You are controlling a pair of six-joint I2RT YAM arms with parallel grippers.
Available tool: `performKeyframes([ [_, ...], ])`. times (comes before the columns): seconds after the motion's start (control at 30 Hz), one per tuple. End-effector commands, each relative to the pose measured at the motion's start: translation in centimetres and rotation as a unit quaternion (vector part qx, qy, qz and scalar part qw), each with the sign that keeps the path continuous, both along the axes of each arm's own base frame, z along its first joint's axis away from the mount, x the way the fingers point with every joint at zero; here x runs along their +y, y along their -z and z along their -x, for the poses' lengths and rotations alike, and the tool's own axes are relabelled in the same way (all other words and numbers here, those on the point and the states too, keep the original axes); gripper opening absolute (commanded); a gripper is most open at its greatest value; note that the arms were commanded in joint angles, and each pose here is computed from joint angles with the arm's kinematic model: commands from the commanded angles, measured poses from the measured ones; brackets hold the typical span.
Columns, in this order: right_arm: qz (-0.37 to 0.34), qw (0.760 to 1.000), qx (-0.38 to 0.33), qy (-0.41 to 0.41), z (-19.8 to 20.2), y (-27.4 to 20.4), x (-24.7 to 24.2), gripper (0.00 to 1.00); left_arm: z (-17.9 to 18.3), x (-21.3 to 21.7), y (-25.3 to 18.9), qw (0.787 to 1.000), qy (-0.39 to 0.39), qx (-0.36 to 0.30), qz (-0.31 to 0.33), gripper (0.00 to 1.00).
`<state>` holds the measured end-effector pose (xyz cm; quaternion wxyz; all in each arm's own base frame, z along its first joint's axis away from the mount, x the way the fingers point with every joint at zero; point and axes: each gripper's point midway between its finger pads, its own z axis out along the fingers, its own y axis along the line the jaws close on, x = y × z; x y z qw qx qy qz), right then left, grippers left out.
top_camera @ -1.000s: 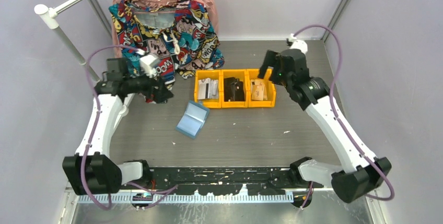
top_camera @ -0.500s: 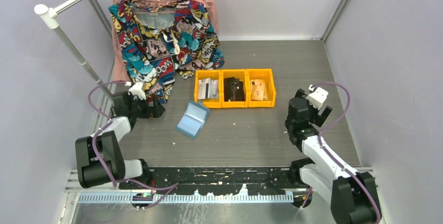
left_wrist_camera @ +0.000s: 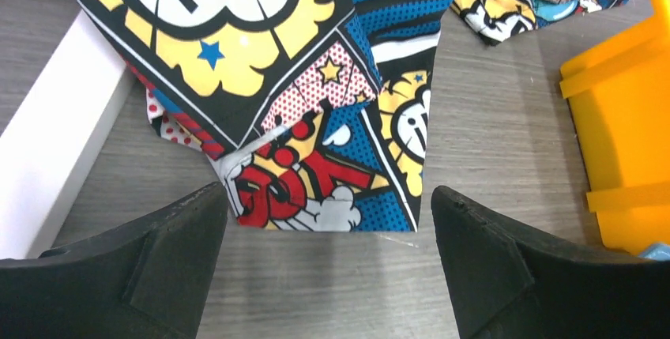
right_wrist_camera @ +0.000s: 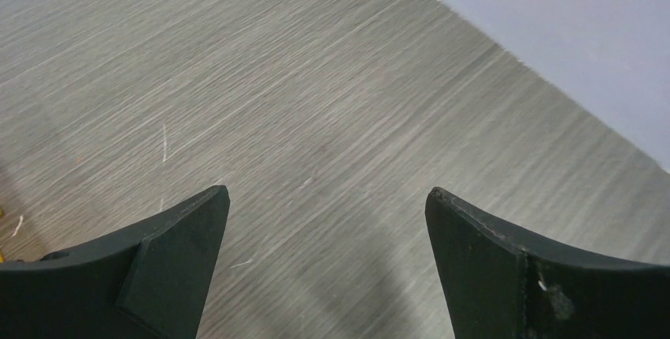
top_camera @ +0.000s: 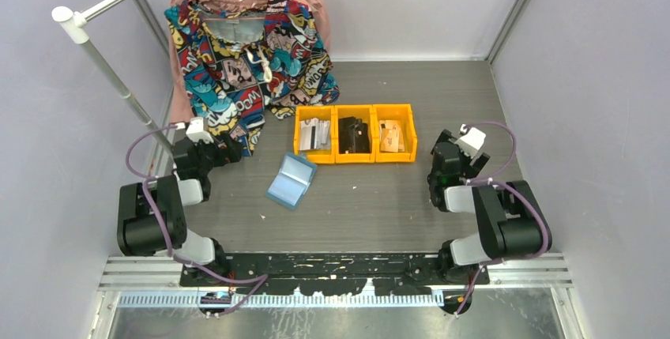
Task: Take the credit cards out of the card holder
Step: Reset both arms
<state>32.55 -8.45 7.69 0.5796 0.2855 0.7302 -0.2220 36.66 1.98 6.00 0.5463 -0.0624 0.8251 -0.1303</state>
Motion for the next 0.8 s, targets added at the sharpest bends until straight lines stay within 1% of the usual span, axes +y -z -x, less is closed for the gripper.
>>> performKeyframes([
  [0.0, -0.007, 0.996, -0.072, -0.056, -2.8, -2.1, 1.4, 1.0, -2.0, -0.2, -3.3, 0.994, 0.005, -0.104, -0.038, 1.0],
  [0.07, -0.002, 0.993, -0.062, -0.105, -3.5, -1.5, 2.7, 0.99, -1.4, -1.4, -2.6, 0.992, 0.013, -0.098, -0.073, 1.0],
  [0.1, -0.001, 0.99, -0.053, -0.128, -3.9, -0.8, 3.4, 0.99, -1.3, -2.1, -2.0, 0.989, 0.022, -0.105, -0.097, 1.0],
  [0.13, 0.01, 0.988, -0.064, -0.142, -4.4, -0.9, 3.7, 0.99, -1.7, -2.6, -2.1, 0.985, 0.015, -0.134, -0.112, 1.0],
  [0.17, 0.015, 0.989, -0.047, -0.143, -4.5, -0.2, 3.8, 1.0, -1.9, -2.9, -2.2, 0.983, 0.012, -0.143, -0.118, 1.0],
  [0.2, 0.002, 0.989, -0.029, -0.143, -4.7, 0.2, 3.9, 1.0, -1.8, -3.1, -1.8, 0.985, 0.014, -0.12, -0.123, 1.0],
  [0.27, -0.017, 0.99, -0.027, -0.14, -5.5, 0.3, 3.0, 0.99, -2.5, -2.5, -0.8, 0.99, 0.0, -0.062, -0.126, 1.0],
  [0.33, -0.035, 0.989, -0.024, -0.138, -5.4, 0.5, 2.5, 1.0, -2.9, -2.6, -1.2, 0.988, -0.003, -0.081, -0.131, 1.0],
  [0.4, -0.032, 0.989, -0.027, -0.139, -5.2, 0.5, 2.5, 0.99, -2.7, -2.8, -1.1, 0.989, 0.002, -0.072, -0.13, 1.0],
  [0.47, -0.032, 0.989, -0.029, -0.141, -5.3, 0.4, 2.5, 0.99, -2.9, -2.7, -1.2, 0.988, -0.002, -0.08, -0.131, 1.0],
  [0.77, -0.031, 0.989, -0.028, -0.142, -5.3, 0.4, 2.5, 0.99, -2.8, -2.7, -1.2, 0.988, 0.0, -0.077, -0.131, 1.0],
])
